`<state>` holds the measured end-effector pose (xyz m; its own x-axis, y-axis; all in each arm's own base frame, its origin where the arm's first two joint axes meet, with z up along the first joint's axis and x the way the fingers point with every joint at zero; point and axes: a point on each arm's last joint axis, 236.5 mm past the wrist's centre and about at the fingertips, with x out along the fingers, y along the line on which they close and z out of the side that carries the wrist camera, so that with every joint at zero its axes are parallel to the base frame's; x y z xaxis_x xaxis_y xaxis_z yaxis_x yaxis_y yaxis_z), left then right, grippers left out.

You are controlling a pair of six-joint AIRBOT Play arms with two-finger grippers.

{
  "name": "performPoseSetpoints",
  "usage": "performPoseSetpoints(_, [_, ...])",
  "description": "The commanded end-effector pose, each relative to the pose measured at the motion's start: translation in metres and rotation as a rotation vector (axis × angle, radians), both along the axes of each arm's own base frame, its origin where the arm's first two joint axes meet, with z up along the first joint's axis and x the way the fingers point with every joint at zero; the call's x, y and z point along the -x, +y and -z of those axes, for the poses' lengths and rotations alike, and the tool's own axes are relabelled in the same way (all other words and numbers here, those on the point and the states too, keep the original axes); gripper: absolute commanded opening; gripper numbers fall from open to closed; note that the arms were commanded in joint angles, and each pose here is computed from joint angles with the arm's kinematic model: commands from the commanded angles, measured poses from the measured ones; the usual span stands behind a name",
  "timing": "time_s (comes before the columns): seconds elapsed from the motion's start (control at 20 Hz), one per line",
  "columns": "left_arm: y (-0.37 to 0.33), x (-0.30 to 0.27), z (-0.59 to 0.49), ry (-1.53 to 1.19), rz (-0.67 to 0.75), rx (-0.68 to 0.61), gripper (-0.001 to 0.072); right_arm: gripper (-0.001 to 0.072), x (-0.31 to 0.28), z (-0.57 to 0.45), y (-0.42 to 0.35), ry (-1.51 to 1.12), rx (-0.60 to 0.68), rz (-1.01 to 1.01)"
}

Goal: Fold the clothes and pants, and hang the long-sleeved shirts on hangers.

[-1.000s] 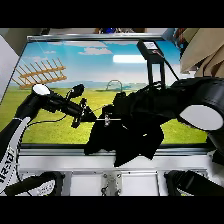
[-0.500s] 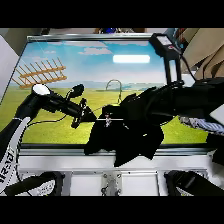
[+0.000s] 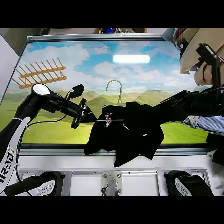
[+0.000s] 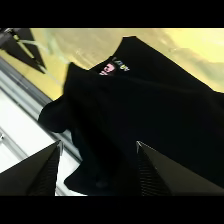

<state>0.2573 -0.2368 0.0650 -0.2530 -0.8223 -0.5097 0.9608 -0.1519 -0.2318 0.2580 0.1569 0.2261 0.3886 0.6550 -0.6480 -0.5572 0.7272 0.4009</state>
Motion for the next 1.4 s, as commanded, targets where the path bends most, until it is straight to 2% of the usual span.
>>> performPoseSetpoints(0.0, [0.0, 0.001, 0.0, 0.002, 0.002, 0.001, 0.0016, 0.0509, -0.011, 0.009, -0.022, 0.07, -0.093, 0.09])
performPoseSetpoints(0.2, [0.0, 0.001, 0.0, 0.003, 0.004, 0.001, 0.0016, 0.051, -0.015, 0.013, -0.026, -0.133, -0.016, -0.122])
performPoseSetpoints(0.3, [0.0, 0.001, 0.0, 0.003, 0.004, 0.001, 0.0016, 0.051, -0.012, 0.014, -0.028, -0.206, -0.112, -0.237])
performPoseSetpoints(0.4, [0.0, 0.001, 0.0, 0.004, 0.005, 0.001, 0.0016, 0.0511, -0.021, 0.013, -0.044, -0.328, -0.24, -0.256])
performPoseSetpoints(0.55, [0.0, 0.001, 0.0, 0.004, 0.005, 0.001, 0.0016, 0.0512, -0.026, 0.054, -0.07, -0.425, -0.197, -0.292])
performPoseSetpoints(1.05, [0.0, 0.001, 0.0, 0.004, 0.005, 0.001, 0.0016, 0.0511, -0.011, 0.099, -0.029, -0.329, -0.329, -0.463])
performPoseSetpoints(1.35, [0.0, 0.001, 0.0, 0.004, 0.005, 0.001, 0.0016, 0.0511, -0.013, 0.104, -0.018, -0.338, -0.321, -0.496])
